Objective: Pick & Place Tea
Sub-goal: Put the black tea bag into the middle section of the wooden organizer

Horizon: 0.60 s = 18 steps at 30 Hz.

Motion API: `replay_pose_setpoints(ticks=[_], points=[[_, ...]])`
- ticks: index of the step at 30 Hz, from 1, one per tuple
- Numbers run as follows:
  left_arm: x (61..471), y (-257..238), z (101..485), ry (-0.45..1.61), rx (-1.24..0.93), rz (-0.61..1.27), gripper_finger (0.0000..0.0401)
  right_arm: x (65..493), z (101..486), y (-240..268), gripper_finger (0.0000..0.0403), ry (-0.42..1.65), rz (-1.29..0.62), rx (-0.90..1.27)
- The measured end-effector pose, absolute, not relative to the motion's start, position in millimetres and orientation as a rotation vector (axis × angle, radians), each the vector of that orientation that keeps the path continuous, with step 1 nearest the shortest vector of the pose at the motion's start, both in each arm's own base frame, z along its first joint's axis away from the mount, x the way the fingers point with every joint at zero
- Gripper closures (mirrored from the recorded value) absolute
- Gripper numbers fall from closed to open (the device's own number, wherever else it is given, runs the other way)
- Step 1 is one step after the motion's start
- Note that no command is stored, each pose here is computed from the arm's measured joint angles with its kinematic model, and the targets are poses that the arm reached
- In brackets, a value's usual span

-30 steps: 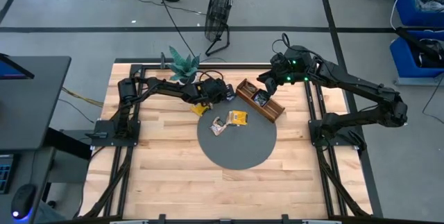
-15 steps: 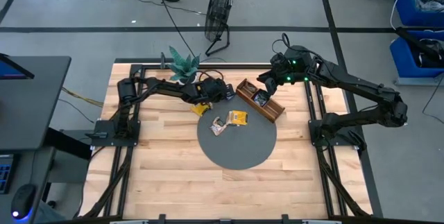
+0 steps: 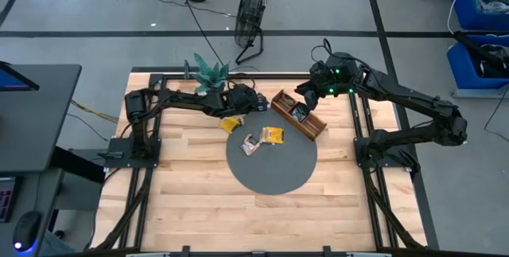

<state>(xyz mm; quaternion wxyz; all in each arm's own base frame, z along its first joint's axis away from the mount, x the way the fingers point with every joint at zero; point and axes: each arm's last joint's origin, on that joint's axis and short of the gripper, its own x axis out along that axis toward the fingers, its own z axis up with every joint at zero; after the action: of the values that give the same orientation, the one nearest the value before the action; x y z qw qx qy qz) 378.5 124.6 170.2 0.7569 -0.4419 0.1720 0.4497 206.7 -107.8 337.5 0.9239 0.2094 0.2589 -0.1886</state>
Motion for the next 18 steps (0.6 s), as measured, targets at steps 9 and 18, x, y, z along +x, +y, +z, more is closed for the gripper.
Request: replay_pose_setpoints(ticks=[9, 18], points=[[372, 100, 213, 0.327, -0.779, 0.933, 0.0399, 207, 338, -108, 0.0303, 0.540, -0.373, 0.382], [365, 55, 266, 0.234, -0.576, 0.785, 0.0399, 209, 339, -102, 0.0294, 0.530, -0.133, 0.352]])
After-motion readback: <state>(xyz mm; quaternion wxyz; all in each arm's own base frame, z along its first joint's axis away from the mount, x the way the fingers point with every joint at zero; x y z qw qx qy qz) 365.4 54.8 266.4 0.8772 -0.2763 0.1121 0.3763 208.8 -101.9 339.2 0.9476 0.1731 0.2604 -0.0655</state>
